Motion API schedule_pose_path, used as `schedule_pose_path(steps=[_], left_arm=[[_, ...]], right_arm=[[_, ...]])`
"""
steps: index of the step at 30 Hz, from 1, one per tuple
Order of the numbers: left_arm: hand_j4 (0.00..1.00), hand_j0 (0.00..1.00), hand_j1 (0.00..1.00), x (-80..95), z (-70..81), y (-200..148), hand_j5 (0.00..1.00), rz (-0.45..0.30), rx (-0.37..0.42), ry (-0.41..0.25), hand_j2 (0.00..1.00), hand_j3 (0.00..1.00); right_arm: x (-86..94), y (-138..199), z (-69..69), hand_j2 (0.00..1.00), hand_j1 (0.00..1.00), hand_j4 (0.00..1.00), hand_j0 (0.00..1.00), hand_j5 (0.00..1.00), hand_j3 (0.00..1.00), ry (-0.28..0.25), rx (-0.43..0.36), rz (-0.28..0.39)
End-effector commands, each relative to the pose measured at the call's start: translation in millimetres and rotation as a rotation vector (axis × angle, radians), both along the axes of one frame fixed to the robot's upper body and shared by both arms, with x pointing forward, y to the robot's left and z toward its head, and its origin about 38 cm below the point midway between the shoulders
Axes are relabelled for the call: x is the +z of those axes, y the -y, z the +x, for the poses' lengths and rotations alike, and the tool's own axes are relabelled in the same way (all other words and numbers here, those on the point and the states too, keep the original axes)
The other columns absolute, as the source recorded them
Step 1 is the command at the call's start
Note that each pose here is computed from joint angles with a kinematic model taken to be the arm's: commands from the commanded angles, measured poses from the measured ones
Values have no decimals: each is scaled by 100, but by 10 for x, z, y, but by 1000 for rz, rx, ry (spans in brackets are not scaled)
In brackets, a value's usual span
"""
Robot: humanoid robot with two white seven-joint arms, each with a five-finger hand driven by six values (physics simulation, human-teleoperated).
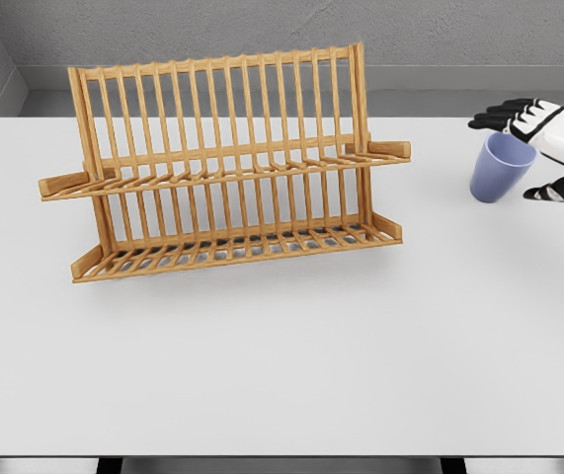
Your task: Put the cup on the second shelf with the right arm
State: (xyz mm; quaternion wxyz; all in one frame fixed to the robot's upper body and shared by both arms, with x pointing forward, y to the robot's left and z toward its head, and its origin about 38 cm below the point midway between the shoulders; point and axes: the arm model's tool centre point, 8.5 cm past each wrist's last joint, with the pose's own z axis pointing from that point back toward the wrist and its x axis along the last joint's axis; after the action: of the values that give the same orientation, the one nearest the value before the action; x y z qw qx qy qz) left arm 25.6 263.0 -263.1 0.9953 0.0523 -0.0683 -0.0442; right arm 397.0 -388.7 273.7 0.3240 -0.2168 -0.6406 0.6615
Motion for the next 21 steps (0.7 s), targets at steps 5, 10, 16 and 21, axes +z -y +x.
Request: schedule_pose_path(steps=[5, 10, 16, 21], left_arm=[[100, 100, 100, 0, 0, 0, 100, 0, 0, 0, 100, 100], [100, 100, 100, 0, 0, 0, 100, 0, 0, 0, 100, 100], [100, 100, 100, 0, 0, 0, 100, 0, 0, 0, 100, 100], [100, 100, 100, 0, 0, 0, 100, 0, 0, 0, 100, 100]], right_arm=[[118, 216, -46, 100, 100, 100, 100, 100, 100, 1, -43, -32], [-101, 492, -32, 100, 100, 100, 100, 100, 100, -138, -107, -141], [160, 480, 245, 100, 100, 100, 100, 100, 100, -215, -148, -249], [-174, 258, 630, 100, 100, 100, 100, 100, 100, -314, -129, -260]])
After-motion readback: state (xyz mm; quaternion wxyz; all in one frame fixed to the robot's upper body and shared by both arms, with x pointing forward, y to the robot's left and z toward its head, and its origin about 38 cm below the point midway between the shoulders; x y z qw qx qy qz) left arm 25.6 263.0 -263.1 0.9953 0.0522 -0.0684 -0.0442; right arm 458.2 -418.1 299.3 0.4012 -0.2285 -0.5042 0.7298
